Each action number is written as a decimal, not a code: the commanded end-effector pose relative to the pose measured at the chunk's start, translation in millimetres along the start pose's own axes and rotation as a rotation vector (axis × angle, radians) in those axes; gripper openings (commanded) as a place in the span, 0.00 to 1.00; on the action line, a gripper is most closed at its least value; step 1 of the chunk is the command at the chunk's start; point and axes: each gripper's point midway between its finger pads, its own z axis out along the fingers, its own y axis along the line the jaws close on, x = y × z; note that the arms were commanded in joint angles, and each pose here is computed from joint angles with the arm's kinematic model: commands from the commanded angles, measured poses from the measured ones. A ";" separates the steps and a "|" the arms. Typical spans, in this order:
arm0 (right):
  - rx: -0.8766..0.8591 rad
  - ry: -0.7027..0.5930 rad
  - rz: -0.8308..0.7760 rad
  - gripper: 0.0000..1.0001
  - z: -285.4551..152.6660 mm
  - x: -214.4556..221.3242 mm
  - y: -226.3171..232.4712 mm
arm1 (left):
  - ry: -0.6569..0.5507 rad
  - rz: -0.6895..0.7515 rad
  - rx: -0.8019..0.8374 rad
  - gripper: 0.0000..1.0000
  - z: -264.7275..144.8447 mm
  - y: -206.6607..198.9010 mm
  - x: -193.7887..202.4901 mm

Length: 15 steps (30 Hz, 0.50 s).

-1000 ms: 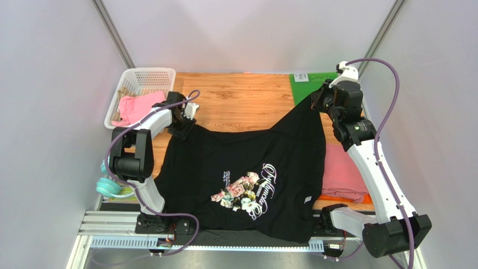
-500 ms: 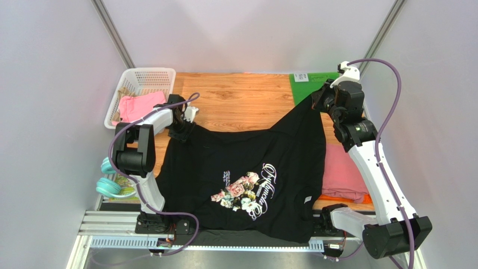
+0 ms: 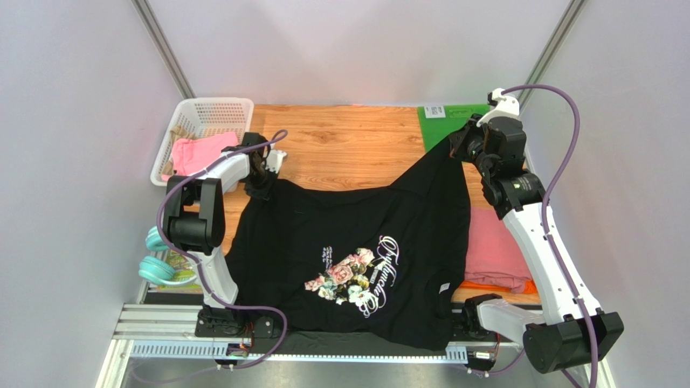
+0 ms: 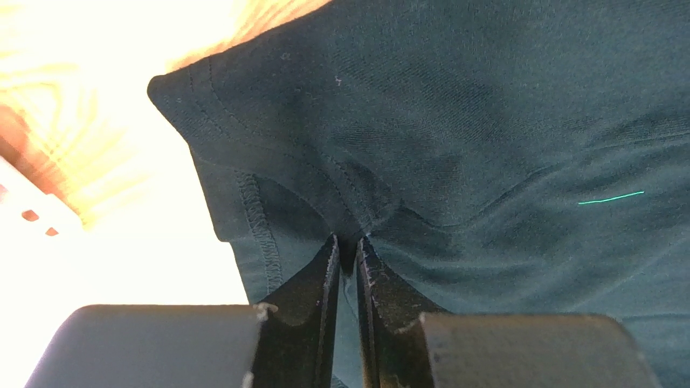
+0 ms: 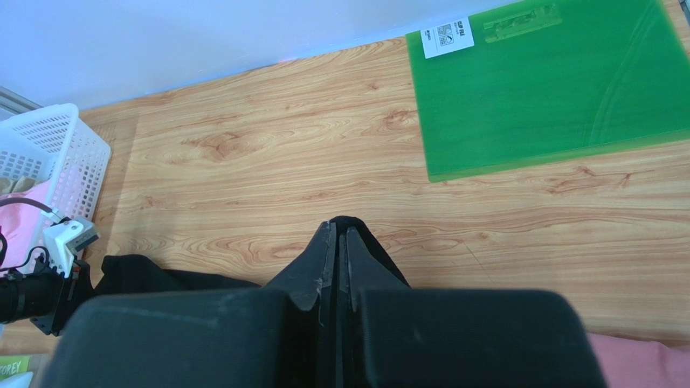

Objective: Fold and stack the t-shirts
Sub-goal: Flatten out the tshirt

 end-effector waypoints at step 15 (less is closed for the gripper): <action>-0.053 -0.091 0.024 0.00 -9.0 -26.9 12.4 | -0.087 -0.008 -0.053 0.00 -27.6 11.5 -23.9</action>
